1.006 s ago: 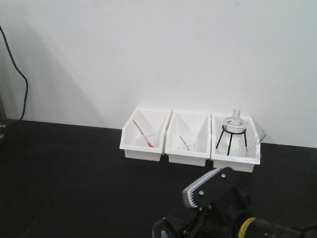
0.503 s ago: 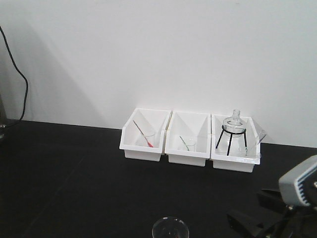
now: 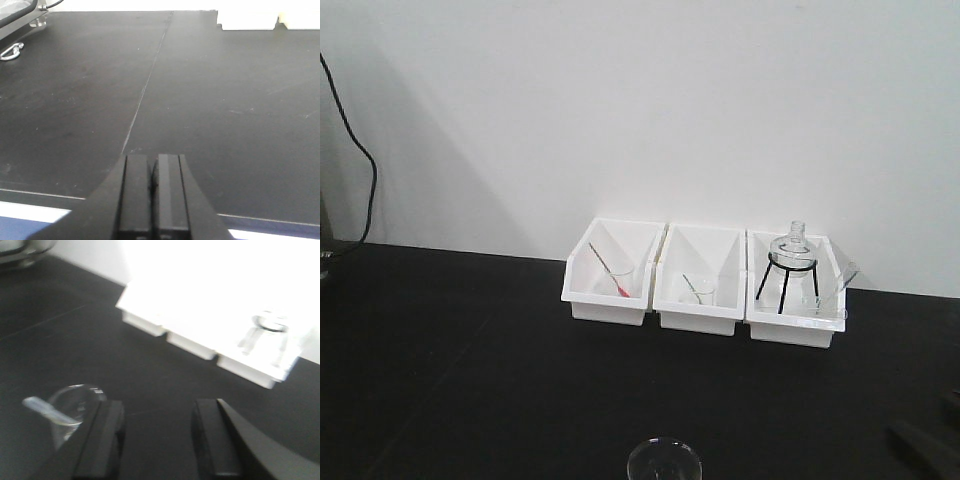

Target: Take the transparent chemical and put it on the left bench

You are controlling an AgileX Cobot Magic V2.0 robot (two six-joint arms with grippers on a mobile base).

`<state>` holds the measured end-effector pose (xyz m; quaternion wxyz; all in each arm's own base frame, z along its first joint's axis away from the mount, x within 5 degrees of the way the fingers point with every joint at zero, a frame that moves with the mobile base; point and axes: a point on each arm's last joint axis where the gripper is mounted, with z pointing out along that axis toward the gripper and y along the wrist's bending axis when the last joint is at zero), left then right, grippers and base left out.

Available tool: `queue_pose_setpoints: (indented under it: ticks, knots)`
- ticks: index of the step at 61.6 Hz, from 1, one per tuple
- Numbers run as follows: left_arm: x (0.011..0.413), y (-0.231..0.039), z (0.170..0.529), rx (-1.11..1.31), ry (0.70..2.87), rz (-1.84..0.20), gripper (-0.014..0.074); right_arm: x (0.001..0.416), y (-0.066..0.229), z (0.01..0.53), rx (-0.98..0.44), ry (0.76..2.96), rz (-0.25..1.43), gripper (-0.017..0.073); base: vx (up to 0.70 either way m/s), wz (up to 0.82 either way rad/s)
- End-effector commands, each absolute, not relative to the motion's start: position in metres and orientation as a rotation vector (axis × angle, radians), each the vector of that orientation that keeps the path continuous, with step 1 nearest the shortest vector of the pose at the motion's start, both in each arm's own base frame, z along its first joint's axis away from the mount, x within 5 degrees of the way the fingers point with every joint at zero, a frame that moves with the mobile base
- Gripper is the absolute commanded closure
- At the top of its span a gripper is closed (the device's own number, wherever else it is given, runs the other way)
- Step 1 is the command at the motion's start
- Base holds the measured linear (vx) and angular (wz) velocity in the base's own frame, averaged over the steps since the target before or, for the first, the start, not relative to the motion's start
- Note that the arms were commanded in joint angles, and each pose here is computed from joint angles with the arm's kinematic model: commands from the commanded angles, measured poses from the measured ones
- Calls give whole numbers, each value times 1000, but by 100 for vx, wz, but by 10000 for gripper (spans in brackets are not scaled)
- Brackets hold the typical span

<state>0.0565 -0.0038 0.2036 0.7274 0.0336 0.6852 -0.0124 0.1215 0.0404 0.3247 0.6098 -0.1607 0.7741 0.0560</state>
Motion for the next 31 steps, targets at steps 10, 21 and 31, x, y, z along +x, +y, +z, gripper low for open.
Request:
queue_pose_setpoints:
  ticks: [10,21,31]
  knots:
    - [55,-4,206,64,1429,-35,597,66,-2,289,-67,1580,-92,405,0,0]
    - [55,-4,206,64,1429,-35,597,48,-6,235,61,1560,-88,523,0,0]
    - [55,-4,206,64,1429,-35,597,55,-5,189,116,1644,-7,570,0,0]
